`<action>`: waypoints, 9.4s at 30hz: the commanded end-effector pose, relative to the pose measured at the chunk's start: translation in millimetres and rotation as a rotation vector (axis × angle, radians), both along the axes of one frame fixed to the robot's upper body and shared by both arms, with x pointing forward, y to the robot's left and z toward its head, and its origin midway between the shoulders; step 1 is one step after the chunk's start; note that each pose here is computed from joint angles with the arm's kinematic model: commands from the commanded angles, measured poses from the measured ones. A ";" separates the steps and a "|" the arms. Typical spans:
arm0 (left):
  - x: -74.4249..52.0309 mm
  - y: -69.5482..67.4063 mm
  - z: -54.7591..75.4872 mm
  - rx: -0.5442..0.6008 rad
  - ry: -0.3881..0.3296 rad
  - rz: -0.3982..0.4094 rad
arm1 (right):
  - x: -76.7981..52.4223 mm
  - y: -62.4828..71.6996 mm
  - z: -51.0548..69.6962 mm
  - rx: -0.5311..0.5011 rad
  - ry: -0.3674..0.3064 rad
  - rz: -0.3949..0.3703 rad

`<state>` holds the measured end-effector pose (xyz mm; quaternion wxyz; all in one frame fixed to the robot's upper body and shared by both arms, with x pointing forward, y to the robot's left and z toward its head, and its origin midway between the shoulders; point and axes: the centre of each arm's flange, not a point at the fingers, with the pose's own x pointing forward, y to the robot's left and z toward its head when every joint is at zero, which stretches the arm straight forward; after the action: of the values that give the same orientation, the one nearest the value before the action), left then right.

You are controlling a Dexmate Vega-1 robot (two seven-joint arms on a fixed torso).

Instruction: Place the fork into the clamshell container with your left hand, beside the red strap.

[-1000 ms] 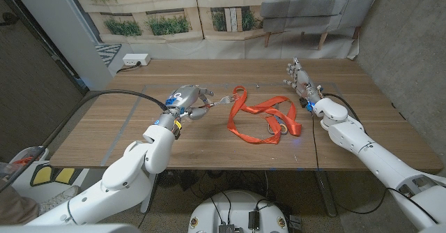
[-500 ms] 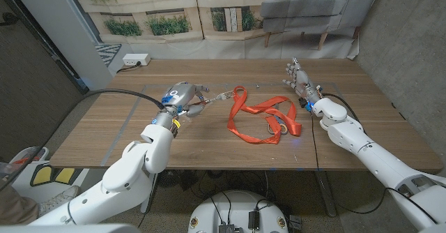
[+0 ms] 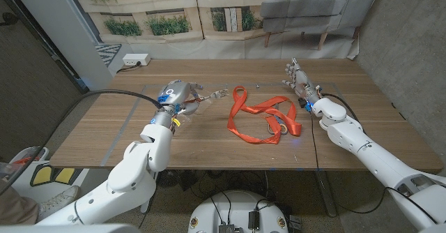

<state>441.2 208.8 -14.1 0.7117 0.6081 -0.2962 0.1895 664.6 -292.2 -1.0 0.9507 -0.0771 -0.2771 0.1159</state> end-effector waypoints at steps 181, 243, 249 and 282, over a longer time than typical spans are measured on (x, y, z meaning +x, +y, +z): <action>62.9 20.4 -30.9 -0.159 0.056 0.317 | 7.9 17.4 -10.3 -0.035 0.046 0.048; 101.9 19.2 -43.9 -0.138 0.103 0.368 | 4.4 17.7 -6.2 -0.045 0.015 0.057; 105.4 17.7 -43.4 -0.135 0.103 0.361 | 2.8 17.4 -6.2 -0.047 0.013 0.057; 112.7 17.7 -55.3 -0.146 0.144 0.371 | 0.2 18.9 -7.9 -0.049 0.025 0.061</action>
<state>551.9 226.4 -66.4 0.7238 0.6123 -0.1182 0.2953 664.8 -274.5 -7.7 0.9475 -0.0907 -0.2672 0.1506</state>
